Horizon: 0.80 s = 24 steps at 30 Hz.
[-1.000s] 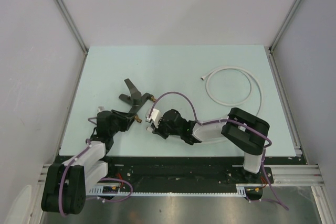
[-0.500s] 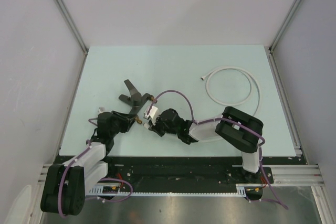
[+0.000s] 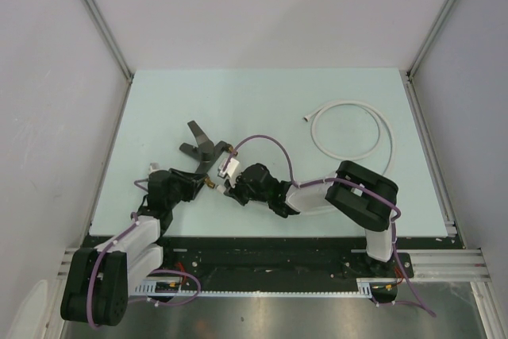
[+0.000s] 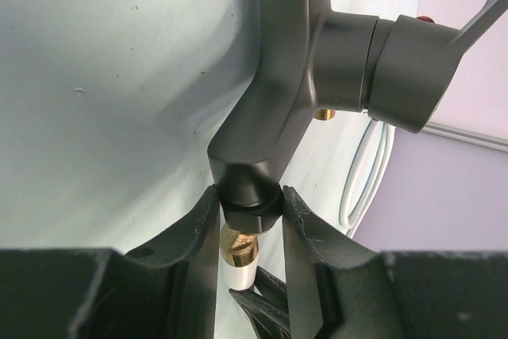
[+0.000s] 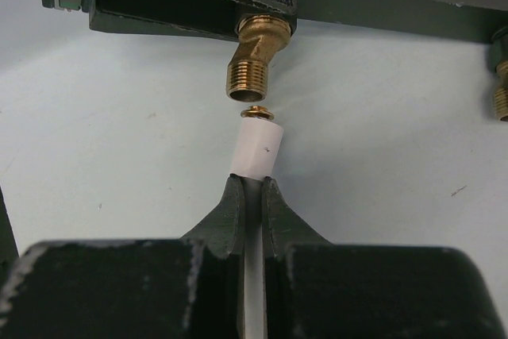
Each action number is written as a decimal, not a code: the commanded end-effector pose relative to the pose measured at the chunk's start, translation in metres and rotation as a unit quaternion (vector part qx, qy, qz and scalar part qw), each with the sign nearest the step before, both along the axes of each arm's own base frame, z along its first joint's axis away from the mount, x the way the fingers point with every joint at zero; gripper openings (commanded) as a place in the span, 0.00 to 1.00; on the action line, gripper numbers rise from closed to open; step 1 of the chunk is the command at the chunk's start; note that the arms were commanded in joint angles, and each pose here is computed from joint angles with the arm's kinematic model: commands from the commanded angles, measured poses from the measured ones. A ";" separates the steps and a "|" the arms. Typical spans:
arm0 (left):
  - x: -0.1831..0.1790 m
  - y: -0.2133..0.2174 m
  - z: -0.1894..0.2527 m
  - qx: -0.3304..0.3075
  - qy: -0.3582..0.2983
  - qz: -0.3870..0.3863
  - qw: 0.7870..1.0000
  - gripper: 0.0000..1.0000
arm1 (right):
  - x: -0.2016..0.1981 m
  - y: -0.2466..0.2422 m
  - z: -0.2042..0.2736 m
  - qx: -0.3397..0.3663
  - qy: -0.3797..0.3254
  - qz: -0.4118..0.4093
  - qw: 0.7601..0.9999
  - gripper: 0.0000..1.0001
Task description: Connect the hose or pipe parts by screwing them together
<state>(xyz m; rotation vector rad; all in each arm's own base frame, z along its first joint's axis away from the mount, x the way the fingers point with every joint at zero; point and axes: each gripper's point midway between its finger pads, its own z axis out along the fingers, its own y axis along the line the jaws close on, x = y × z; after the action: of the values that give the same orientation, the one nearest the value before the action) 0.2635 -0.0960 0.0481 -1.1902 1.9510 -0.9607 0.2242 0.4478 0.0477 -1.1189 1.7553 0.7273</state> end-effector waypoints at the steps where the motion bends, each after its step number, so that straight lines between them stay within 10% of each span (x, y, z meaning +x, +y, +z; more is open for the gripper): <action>1: 0.011 -0.004 0.022 0.001 -0.055 -0.007 0.998 0.00 | 0.009 0.023 0.039 0.061 -0.026 0.005 0.998 0.00; 24: 0.011 -0.008 0.018 0.007 -0.050 -0.015 0.999 0.00 | 0.006 0.033 0.044 0.078 -0.015 0.017 0.997 0.00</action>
<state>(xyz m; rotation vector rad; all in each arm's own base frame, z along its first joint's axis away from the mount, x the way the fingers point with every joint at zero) 0.2637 -0.0972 0.0453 -1.1784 1.9542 -0.9452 0.2233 0.4560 0.0529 -1.1153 1.7491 0.7672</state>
